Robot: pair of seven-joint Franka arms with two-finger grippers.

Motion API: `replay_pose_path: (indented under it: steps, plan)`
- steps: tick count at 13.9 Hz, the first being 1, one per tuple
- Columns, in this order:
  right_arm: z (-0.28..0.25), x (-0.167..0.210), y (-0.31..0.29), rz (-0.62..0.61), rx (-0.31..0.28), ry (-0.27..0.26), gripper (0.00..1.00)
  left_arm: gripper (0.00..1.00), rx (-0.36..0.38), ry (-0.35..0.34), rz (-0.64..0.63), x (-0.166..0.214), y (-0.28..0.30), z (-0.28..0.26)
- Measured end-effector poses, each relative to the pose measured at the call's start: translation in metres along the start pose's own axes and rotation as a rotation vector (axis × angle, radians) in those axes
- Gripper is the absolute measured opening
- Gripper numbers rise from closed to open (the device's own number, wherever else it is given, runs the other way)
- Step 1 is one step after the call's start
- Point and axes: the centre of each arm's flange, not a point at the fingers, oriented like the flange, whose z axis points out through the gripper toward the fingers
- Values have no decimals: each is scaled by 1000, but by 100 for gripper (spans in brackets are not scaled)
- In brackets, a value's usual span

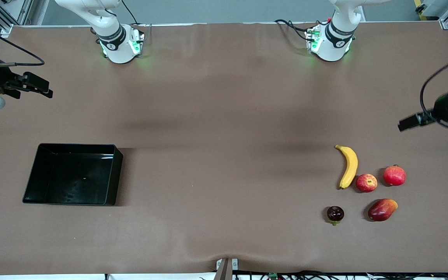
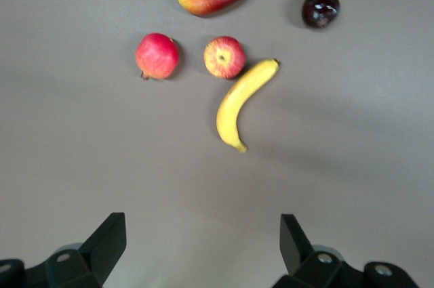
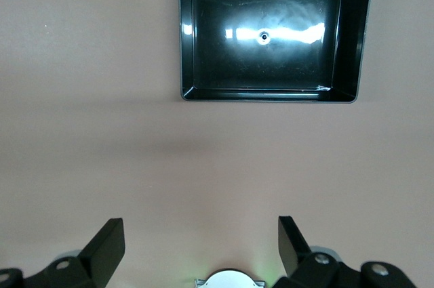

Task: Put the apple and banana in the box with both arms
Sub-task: 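Reach the left gripper to the apple while the right gripper reaches the tray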

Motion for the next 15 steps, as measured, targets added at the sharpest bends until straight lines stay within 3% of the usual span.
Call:
replay_pose_path:
  steps: [4,8,11,15]
  plan:
    - [1,2,-1,-2,0,7,100,100,-1,-22,-39,32,-8,37]
    - [14,13,1,1,1,9,100,100,11,-61,-193,63,-1,109]
    - [44,29,6,3,-1,9,100,100,21,-43,-297,84,-2,176]
    - [94,57,34,23,3,-25,100,100,-15,23,-356,84,-9,263]
